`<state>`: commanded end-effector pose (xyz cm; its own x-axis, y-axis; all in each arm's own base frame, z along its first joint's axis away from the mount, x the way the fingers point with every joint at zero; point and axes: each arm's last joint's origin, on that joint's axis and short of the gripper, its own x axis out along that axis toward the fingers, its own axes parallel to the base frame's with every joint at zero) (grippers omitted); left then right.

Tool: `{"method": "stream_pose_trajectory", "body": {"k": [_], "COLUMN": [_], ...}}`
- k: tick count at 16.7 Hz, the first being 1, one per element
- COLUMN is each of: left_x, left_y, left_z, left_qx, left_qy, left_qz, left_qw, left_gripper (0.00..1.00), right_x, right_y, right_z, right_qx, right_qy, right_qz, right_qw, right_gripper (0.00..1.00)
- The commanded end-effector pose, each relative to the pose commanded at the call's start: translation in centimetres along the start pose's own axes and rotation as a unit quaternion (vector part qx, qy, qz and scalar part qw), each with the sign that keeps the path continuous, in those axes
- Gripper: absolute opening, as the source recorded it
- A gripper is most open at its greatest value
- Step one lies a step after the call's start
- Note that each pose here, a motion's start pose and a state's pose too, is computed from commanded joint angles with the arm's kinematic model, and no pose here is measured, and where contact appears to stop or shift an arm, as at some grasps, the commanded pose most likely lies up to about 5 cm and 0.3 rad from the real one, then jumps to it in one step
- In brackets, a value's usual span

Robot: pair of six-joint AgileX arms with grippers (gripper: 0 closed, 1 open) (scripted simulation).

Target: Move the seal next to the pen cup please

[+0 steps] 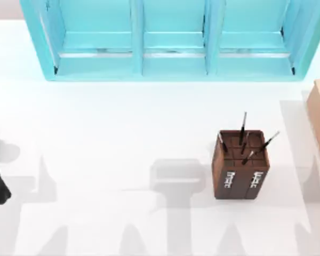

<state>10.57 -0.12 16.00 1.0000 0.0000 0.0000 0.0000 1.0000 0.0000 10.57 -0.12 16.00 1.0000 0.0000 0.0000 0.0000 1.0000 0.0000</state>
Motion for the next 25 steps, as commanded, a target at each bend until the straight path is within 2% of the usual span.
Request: {"method": "stream_pose_trajectory", "body": {"k": [3, 6, 9, 12, 15, 19, 22, 25], "left_x": [0.0, 0.1, 0.8, 3.4, 7.9, 15.1, 19.8, 23.4], "left_y": [0.0, 0.2, 0.4, 0.9, 1.7, 3.4, 4.7, 6.0], "left_z": [0.2, 1.9, 5.4, 9.3, 11.9, 12.3, 11.4, 10.3], "left_qx": [0.001, 0.007, 0.016, 0.024, 0.028, 0.025, 0.020, 0.014], "left_qy": [0.004, 0.043, 0.113, 0.219, 0.353, 0.521, 0.609, 0.664], "left_qz": [0.001, 0.008, 0.015, 0.021, 0.023, 0.016, 0.008, 0.001], "left_qw": [1.000, 0.999, 0.993, 0.975, 0.935, 0.853, 0.793, 0.747], "left_gripper": [1.00, 1.00, 1.00, 1.00, 1.00, 1.00, 1.00, 1.00], "right_x": [0.0, 0.0, 0.0, 0.0, 0.0, 0.0, 0.0, 0.0], "right_y": [0.0, 0.0, 0.0, 0.0, 0.0, 0.0, 0.0, 0.0], "right_z": [0.0, 0.0, 0.0, 0.0, 0.0, 0.0, 0.0, 0.0], "right_qx": [0.000, 0.000, 0.000, 0.000, 0.000, 0.000, 0.000, 0.000], "right_qy": [0.000, 0.000, 0.000, 0.000, 0.000, 0.000, 0.000, 0.000], "right_qz": [0.000, 0.000, 0.000, 0.000, 0.000, 0.000, 0.000, 0.000], "right_qw": [1.000, 1.000, 1.000, 1.000, 1.000, 1.000, 1.000, 1.000], "right_gripper": [1.00, 1.00, 1.00, 1.00, 1.00, 1.00, 1.00, 1.00]}}
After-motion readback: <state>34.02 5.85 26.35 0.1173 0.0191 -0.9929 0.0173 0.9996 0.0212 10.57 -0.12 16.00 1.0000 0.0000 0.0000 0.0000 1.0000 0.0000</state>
